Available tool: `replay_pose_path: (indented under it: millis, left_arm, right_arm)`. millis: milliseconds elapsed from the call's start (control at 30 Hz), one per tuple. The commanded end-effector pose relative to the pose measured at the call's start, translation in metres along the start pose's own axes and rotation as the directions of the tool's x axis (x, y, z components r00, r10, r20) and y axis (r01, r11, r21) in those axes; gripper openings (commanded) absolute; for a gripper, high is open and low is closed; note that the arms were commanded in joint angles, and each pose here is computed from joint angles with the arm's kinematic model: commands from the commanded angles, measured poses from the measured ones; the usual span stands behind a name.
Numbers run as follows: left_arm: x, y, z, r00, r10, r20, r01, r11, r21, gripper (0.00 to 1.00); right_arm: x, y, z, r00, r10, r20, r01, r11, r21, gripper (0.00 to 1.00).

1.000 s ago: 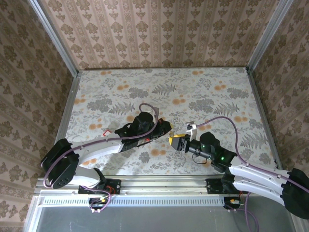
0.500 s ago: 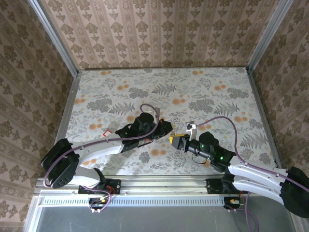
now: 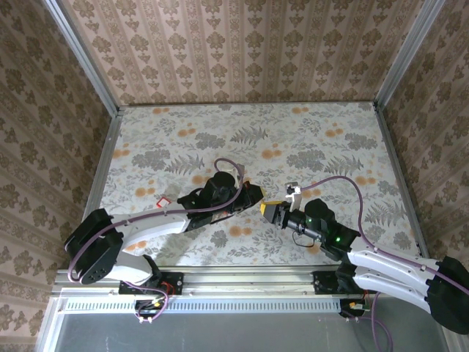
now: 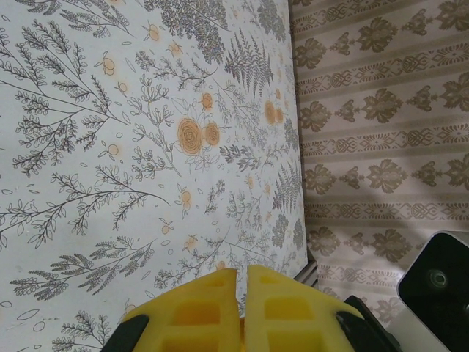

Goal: Unlock with the key

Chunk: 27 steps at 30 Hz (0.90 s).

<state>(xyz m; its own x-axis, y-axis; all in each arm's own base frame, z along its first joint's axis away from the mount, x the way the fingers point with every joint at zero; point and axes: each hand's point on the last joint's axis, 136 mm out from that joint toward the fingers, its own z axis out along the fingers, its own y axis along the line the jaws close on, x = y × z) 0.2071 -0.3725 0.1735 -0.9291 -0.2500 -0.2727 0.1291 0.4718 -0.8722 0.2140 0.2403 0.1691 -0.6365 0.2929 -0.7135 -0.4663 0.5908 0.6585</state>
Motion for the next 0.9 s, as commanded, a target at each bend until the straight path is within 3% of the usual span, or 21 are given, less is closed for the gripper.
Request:
replay_pose_path:
  millis: [0, 400, 533, 667, 833, 867]
  left_arm:
    - [-0.002, -0.005, 0.002, 1.0, 0.001, 0.016, -0.001, 1.0, 0.02, 0.0]
    - [-0.006, -0.005, 0.003, 0.999, -0.003, 0.043, 0.002, 1.0, 0.019, 0.0]
    - [-0.008, -0.005, 0.003, 0.998, -0.01, 0.062, 0.008, 1.0, 0.023, 0.0]
    - [-0.01, 0.0, -0.001, 0.994, -0.027, 0.102, 0.025, 0.999, 0.024, 0.0]
    - [-0.011, 0.01, -0.006, 0.989, -0.056, 0.137, 0.053, 0.998, 0.026, 0.0]
    - [-0.01, 0.013, -0.007, 0.988, -0.064, 0.141, 0.061, 0.998, 0.025, 0.07]
  right_arm:
    - [-0.006, 0.004, -0.002, 1.0, -0.013, 0.023, 0.014, 1.0, -0.015, 0.2]
    - [-0.005, 0.022, -0.001, 1.0, 0.011, 0.001, -0.011, 0.994, -0.11, 0.15]
    - [-0.007, 0.027, -0.002, 1.0, 0.015, 0.006, -0.014, 0.991, -0.132, 0.11]
    - [-0.01, 0.024, -0.002, 1.0, 0.022, -0.001, -0.022, 0.993, -0.115, 0.0]
    - [-0.018, 0.024, -0.002, 0.999, 0.04, -0.01, -0.041, 0.993, -0.111, 0.0]
    - [-0.018, 0.025, -0.002, 0.999, 0.036, -0.015, -0.038, 0.993, -0.111, 0.0]
